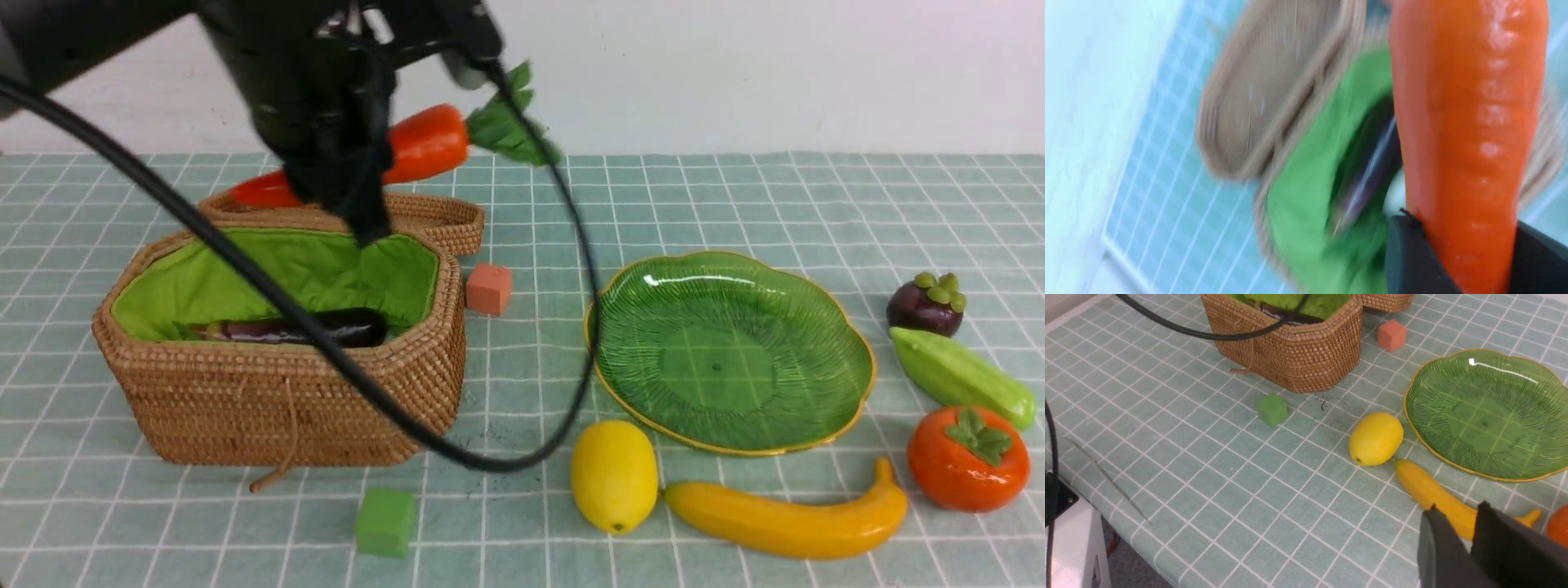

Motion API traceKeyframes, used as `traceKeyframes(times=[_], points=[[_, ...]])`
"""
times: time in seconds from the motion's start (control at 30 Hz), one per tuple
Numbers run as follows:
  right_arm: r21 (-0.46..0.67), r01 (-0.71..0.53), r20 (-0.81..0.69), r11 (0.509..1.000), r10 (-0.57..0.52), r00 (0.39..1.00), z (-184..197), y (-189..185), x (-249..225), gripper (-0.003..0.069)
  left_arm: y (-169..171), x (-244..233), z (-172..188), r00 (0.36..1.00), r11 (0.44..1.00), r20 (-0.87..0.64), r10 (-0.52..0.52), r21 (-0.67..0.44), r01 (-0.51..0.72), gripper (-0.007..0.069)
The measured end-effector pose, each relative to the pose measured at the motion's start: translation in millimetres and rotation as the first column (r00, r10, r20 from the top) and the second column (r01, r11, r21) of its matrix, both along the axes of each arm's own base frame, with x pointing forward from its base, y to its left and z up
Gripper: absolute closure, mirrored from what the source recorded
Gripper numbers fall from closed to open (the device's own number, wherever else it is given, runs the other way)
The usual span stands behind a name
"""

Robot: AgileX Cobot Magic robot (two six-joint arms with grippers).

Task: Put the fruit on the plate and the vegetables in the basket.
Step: Use the left arm to grab a carrot and put it into the left basket, then use the right arm to grab a lemon and put it into the right plate

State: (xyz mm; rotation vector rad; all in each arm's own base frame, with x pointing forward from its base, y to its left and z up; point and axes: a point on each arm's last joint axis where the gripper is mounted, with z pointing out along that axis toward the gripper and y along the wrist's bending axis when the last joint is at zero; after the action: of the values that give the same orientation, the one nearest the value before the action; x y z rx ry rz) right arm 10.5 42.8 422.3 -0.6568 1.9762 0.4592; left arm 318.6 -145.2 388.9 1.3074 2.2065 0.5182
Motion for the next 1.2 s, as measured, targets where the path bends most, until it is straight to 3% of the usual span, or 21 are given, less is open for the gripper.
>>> traceKeyframes(times=[0.2,0.47,0.53,0.6,0.63,0.67,0.7,0.73,0.8,0.87,0.97,1.03,1.07,1.13,1.2], points=[[-0.006,0.009,0.007,1.0,-0.009,1.0,0.1,-0.8,0.7,0.0519,61.0,26.4,-52.4,0.991,0.988,-0.114,-0.066,0.128,0.081,0.0384],[0.006,0.022,0.033,1.0,-0.022,0.999,2.4,-1.2,2.5,0.0519,66.5,46.4,-83.5,0.997,0.997,-0.067,-0.044,0.065,0.049,0.0381],[0.008,0.023,0.036,1.0,-0.024,0.999,2.7,-1.2,2.7,0.0518,65.8,47.6,-83.4,0.999,0.999,-0.051,-0.008,0.031,0.01,0.033],[0.008,0.024,0.037,1.0,-0.024,0.999,2.8,-1.2,2.7,0.0516,65.8,47.5,-83.0,0.998,0.999,-0.045,0.036,-0.002,-0.036,0.0214],[0.009,0.024,0.038,1.0,-0.024,0.999,2.8,-1.2,2.8,0.0516,65.8,47.4,-83.1,0.998,0.999,-0.046,0.039,-0.004,-0.04,0.0193],[0.009,0.024,0.038,1.0,-0.025,0.999,2.9,-1.2,2.8,0.0516,66.4,46.3,-83.8,0.996,0.997,-0.058,0.071,-0.017,-0.072,0.011],[0.009,0.024,0.038,1.0,-0.025,0.999,2.9,-1.2,2.8,0.0516,66.5,46.2,-83.9,0.995,0.996,-0.06,0.079,-0.022,-0.081,0.01],[0.009,0.025,0.038,1.0,-0.025,0.999,2.9,-1.2,2.8,0.0513,67.2,44.0,-85.2,0.989,0.991,-0.085,0.123,-0.039,-0.126,0.0025],[0.009,0.025,0.038,1.0,-0.025,0.999,2.9,-1.2,2.8,0.0512,67.3,42.4,-85.3,0.983,0.986,-0.099,0.153,-0.057,-0.159,-0.0009],[0.022,0.032,0.029,0.999,-0.033,0.999,2.9,-1.2,2.8,0.051,62.2,37.6,-81.6,0.971,0.962,-0.116,0.211,-0.148,-0.227,-0.0026],[0.081,0.073,-0.03,0.994,-0.071,0.997,2.8,-0.9,4.9,0.0508,32.2,19.9,-57.2,0.97,0.904,-0.078,0.232,-0.351,-0.245,0.0067],[0.107,0.107,-0.078,0.988,-0.099,0.992,3.2,-0.5,10.7,0.0508,12.7,4.0,-39.7,0.975,0.872,-0.048,0.217,-0.44,-0.216,0.0207],[0.111,0.114,-0.091,0.987,-0.105,0.99,2.9,-0.3,12.8,0.0508,8.3,-0.7,-35.3,0.976,0.863,-0.043,0.214,-0.459,-0.21,0.0223],[0.122,0.154,-0.184,0.98,-0.13,0.974,1.2,2.4,30.8,0.0508,-13.6,-33.4,-7.7,0.978,0.796,-0.028,0.208,-0.575,-0.186,0.0473],[0.101,0.175,-0.273,0.979,-0.142,0.951,-4.8,5.9,52.2,0.0508,-18.9,-54.5,8.8,0.976,0.752,-0.027,0.215,-0.633,-0.183,0.0601]])
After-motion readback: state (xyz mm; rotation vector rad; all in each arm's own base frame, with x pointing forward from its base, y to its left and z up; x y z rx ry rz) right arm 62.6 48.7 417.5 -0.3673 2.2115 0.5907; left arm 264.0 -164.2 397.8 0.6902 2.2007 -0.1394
